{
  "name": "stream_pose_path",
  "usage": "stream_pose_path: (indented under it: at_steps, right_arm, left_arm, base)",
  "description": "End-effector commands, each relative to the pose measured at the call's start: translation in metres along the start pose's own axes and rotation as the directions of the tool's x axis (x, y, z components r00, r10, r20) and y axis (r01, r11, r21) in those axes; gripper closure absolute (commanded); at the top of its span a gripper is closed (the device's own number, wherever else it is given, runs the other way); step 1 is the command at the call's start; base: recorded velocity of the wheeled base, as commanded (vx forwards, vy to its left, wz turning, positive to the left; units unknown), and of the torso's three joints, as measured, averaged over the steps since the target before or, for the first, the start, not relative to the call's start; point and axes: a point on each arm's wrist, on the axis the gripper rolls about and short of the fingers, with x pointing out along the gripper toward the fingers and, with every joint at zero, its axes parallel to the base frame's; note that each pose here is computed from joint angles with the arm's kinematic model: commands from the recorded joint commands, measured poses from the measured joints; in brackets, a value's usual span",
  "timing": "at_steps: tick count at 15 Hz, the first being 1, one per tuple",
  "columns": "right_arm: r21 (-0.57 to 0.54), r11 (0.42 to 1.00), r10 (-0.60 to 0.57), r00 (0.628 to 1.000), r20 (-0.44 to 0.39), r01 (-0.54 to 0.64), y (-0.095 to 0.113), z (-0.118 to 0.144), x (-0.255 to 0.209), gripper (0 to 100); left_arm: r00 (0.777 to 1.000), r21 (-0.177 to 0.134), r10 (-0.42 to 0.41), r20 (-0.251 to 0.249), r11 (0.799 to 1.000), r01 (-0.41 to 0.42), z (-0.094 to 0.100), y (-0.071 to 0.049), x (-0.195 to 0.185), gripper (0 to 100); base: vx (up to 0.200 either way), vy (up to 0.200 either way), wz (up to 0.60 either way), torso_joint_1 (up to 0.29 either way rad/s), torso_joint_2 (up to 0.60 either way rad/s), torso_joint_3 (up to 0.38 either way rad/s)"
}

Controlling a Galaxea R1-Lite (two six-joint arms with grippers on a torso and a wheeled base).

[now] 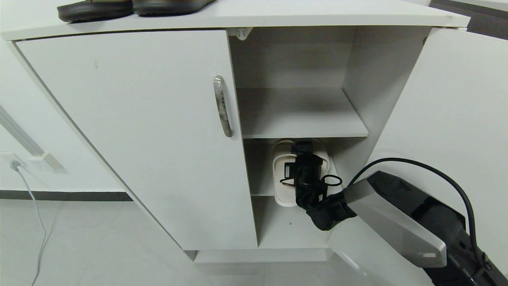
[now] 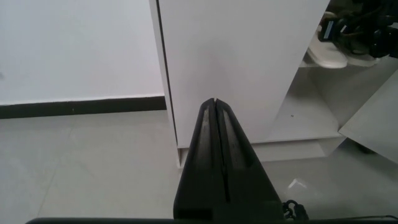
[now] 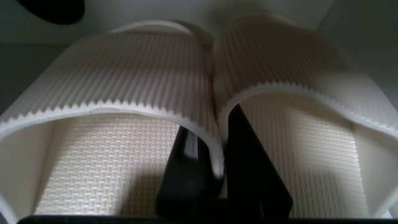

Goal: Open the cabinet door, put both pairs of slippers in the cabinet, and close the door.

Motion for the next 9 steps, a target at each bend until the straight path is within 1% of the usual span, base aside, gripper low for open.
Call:
stream_pose_path:
  at_steps: [1,3,9]
  right_arm:
    - [-0.001,1.0,-0.007,1.0,-0.001,0.007,0.001,-0.006,0.007,100]
    - [0.001,1.0,-0.024,1.0,0.003,0.024,-0.002,-0.008,0.016,100]
    - [-0.009,1.0,-0.026,1.0,-0.008,0.026,-0.001,-0.012,0.019,100]
  left_arm:
    - [1.0,0.0,0.0,-0.001,1.0,0.0,0.0,0.0,0.0,100]
    - [1.0,0.0,0.0,-0.001,1.0,0.0,0.0,0.0,0.0,100]
    - [1.0,0.0,0.0,-0.001,1.0,0.0,0.0,0.0,0.0,100]
  base:
    - [0.0,0.0,0.0,0.0,0.0,0.0]
    - [0.0,0.0,0.0,0.0,0.0,0.0]
    - [0.0,0.0,0.0,0.0,0.0,0.0]
